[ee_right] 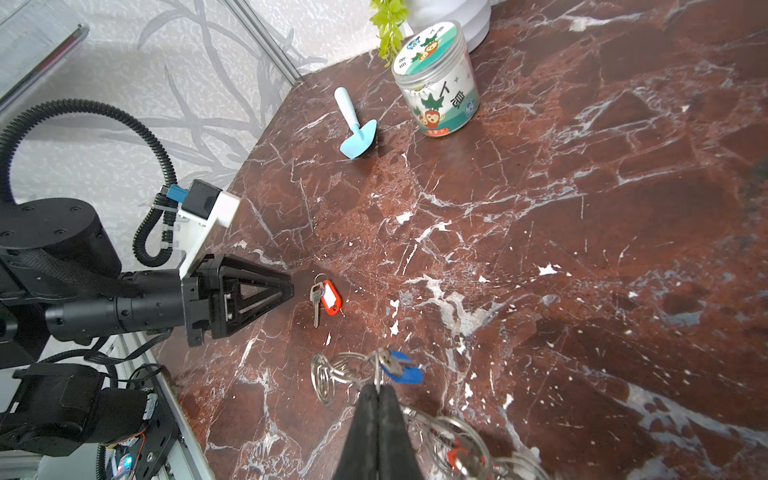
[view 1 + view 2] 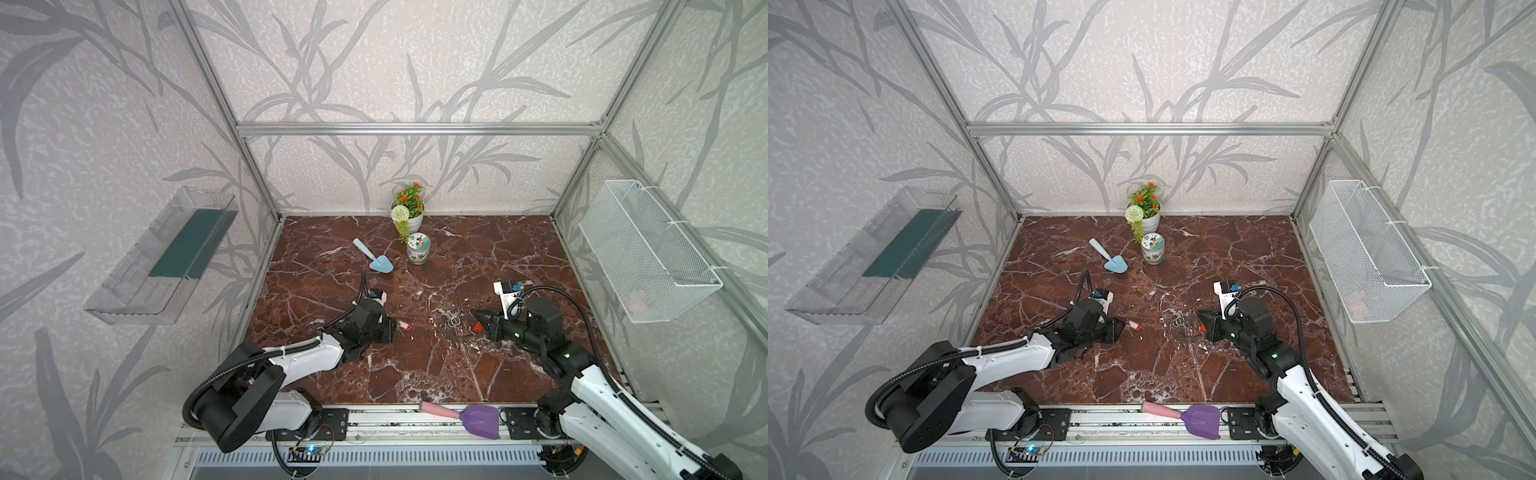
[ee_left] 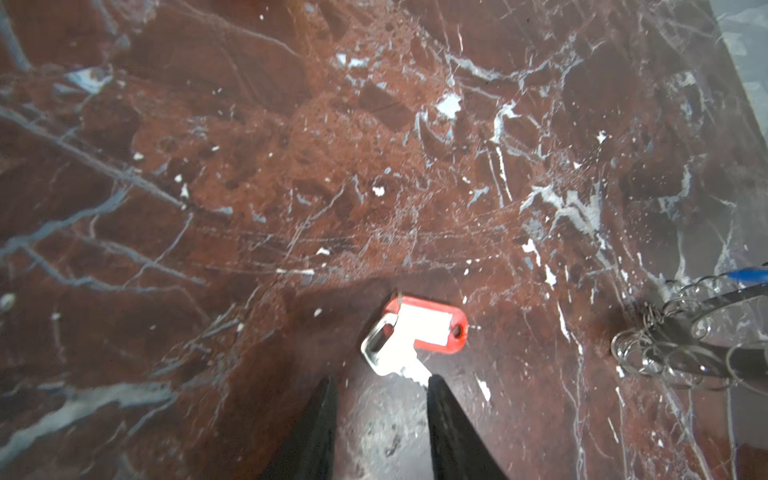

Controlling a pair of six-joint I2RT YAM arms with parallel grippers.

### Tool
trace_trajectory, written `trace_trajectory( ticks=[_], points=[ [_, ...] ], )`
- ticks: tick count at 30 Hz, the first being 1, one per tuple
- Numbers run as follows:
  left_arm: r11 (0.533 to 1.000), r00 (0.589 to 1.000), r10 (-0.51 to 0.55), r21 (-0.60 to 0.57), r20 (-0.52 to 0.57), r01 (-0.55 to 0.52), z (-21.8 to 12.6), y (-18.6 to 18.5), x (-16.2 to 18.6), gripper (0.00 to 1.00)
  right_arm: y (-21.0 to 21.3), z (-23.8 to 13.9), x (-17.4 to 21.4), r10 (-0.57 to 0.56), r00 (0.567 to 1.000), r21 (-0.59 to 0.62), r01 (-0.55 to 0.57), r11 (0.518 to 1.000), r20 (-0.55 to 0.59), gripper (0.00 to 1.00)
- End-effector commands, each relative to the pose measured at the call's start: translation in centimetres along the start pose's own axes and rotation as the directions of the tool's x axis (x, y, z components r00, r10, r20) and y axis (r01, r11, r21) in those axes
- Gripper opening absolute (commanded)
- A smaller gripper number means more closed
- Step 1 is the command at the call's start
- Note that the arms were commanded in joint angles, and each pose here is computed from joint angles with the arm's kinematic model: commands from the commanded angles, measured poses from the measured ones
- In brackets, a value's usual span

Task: Put the keys on the keyring

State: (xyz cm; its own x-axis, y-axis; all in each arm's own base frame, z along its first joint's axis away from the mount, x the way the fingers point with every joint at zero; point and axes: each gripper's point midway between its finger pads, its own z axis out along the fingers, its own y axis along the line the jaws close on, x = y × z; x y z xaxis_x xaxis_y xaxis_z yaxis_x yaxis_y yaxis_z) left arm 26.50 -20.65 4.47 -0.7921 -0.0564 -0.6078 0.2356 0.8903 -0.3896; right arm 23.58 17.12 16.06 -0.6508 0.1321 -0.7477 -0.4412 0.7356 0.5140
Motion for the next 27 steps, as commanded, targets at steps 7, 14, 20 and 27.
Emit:
trace_trajectory(
  ticks=[7,14,20,27],
  points=[
    [1.0,0.999,-0.022,-0.004,0.034,0.022,1.8,-0.7,-1.3,0.31,0.5,0.0,-0.6,-0.016,0.999,-0.022,0.016,1.0,0.037,0.0],
    [0.998,1.0,-0.031,-0.051,0.002,0.031,2.5,-0.3,-1.4,0.24,0.3,0.1,-0.3,-0.014,0.999,-0.02,0.014,1.0,0.033,0.0],
    [0.995,0.999,-0.046,-0.091,-0.028,0.043,2.8,0.1,-1.4,0.2,0.2,0.1,-0.2,-0.015,0.999,-0.02,0.016,1.0,0.033,0.0],
    [0.988,0.99,-0.057,-0.151,-0.125,0.037,2.9,0.0,-1.3,0.23,0.2,0.1,0.0,-0.013,1.0,-0.019,0.014,1.0,0.026,0.0]
  ],
)
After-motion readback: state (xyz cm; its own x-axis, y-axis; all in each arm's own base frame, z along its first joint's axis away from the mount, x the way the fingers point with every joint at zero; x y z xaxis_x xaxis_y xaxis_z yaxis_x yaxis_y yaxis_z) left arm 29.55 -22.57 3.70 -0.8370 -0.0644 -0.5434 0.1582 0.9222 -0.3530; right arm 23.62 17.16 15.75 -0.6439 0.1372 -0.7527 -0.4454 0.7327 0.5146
